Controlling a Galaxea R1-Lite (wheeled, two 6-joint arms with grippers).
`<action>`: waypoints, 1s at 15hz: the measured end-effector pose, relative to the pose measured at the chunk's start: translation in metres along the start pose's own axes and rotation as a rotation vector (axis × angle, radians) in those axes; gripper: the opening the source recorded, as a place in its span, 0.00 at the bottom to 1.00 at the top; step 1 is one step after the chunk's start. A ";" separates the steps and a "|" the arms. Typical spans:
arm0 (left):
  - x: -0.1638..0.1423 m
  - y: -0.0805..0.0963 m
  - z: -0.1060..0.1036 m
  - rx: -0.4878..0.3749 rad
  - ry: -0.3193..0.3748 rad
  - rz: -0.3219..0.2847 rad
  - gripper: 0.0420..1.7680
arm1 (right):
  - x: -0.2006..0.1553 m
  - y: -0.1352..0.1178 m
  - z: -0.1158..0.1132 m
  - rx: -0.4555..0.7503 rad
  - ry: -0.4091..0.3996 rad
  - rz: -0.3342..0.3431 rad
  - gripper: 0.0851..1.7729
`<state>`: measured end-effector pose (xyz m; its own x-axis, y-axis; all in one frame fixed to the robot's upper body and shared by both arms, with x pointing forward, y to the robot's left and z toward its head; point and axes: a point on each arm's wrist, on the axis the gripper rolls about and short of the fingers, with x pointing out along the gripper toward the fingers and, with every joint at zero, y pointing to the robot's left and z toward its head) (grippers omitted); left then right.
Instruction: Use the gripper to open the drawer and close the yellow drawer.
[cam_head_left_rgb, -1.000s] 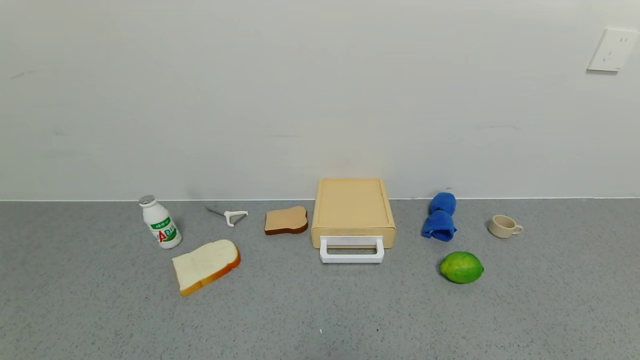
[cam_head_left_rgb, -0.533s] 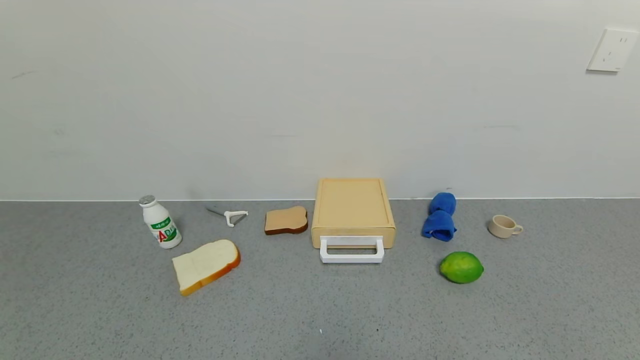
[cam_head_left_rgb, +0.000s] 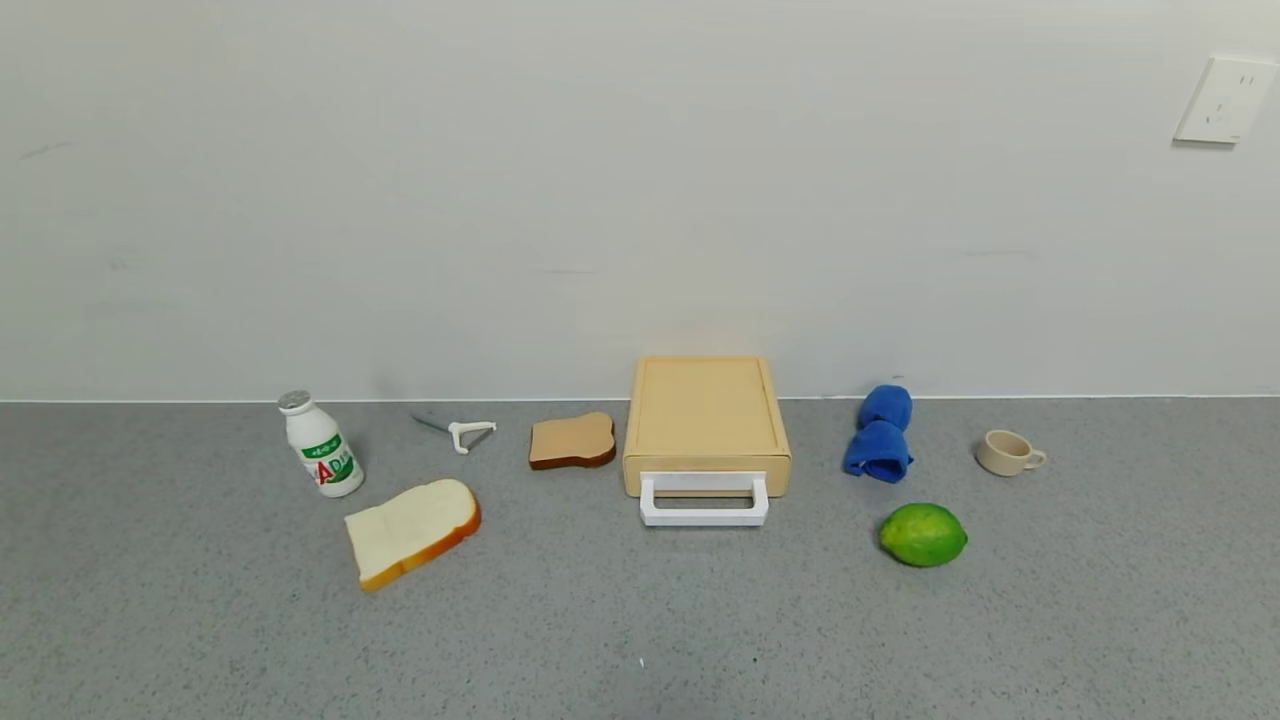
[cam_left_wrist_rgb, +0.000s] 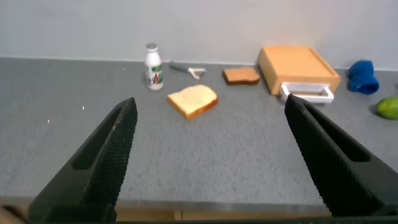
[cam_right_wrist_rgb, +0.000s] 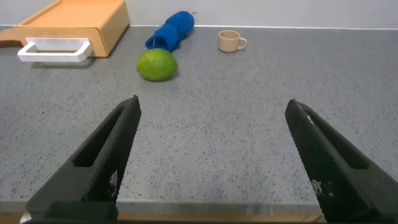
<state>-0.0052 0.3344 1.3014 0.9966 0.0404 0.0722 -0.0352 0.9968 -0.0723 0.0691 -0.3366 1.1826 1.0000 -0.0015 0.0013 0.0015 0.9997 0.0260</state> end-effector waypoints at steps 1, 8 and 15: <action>0.004 0.000 -0.005 0.003 -0.055 -0.005 0.97 | 0.000 0.000 0.000 0.000 0.000 0.000 0.96; 0.046 0.002 -0.067 0.123 -0.078 -0.046 0.97 | 0.000 0.000 0.000 0.000 0.000 -0.001 0.96; 0.065 0.004 -0.119 0.122 0.031 -0.061 0.97 | 0.000 0.000 0.000 0.000 0.000 0.000 0.96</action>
<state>0.0687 0.3330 1.1878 0.9989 -0.0209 0.0423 0.0186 0.9984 0.0532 0.0691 -0.3367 1.1826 1.0000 -0.0019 0.0013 0.0019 0.9997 0.0257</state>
